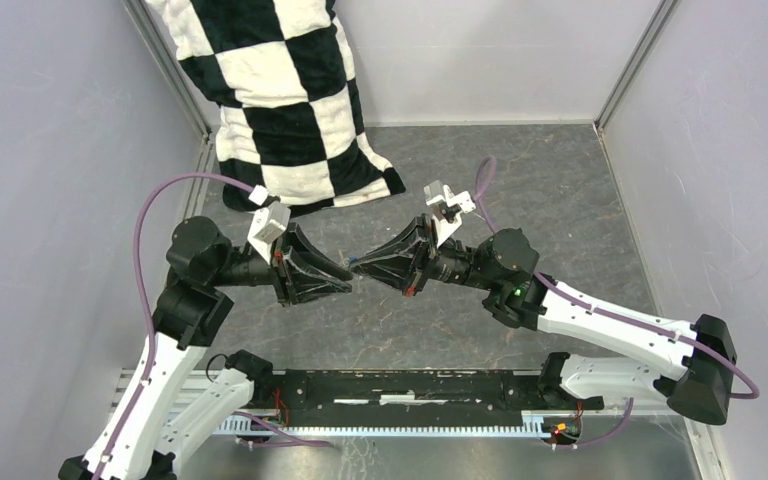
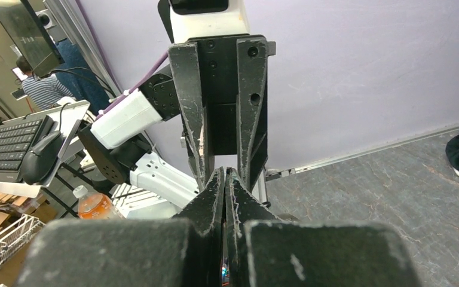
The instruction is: Put the keys on the keyring
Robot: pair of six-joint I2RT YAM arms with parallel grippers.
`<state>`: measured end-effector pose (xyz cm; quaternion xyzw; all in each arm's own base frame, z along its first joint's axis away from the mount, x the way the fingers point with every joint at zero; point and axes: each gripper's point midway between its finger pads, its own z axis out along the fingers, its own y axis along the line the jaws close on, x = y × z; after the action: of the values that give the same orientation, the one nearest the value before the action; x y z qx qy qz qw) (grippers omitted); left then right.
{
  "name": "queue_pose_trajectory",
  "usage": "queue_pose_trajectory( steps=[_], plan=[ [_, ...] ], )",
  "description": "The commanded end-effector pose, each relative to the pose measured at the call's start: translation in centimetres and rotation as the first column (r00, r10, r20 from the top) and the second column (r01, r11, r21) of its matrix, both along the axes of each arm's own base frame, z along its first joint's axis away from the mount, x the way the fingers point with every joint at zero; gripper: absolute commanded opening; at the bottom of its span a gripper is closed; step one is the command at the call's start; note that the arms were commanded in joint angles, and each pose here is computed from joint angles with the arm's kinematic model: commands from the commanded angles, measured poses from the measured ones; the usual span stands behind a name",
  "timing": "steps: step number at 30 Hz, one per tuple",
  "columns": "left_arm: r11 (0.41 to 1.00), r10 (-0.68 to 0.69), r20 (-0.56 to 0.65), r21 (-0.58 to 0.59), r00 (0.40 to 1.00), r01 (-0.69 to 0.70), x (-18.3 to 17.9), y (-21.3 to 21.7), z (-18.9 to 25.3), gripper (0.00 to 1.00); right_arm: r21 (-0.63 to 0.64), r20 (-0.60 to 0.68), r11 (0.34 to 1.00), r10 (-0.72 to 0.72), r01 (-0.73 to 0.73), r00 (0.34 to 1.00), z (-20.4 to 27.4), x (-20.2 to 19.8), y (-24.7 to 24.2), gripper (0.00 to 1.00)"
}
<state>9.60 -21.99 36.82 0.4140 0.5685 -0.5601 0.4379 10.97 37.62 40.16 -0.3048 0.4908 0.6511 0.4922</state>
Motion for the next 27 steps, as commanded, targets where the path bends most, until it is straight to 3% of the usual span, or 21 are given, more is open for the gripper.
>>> queue_pose_trajectory(
  steps=[1,22,24,27],
  plan=[
    [0.998,-0.036,0.088,-0.051,0.995,0.040,-1.4,0.3,1.4,0.32,0.079,0.037,0.997,0.024,-0.027,0.999,2.4,-0.8,-0.3,0.00],
    [0.999,0.012,0.049,-0.053,0.999,-0.009,0.1,-0.1,1.2,0.40,0.075,0.039,0.996,0.046,-0.049,0.998,2.5,-1.2,0.6,0.00],
    [0.999,0.010,0.042,-0.050,0.999,-0.008,0.2,-0.2,1.1,0.37,0.074,0.038,0.996,0.041,-0.044,0.998,2.4,-1.1,0.7,0.00],
    [0.999,0.012,0.043,-0.038,0.999,-0.010,0.3,-0.1,0.6,0.24,0.079,0.040,0.996,0.042,-0.045,0.998,2.7,-1.1,0.7,0.00]
  ],
)
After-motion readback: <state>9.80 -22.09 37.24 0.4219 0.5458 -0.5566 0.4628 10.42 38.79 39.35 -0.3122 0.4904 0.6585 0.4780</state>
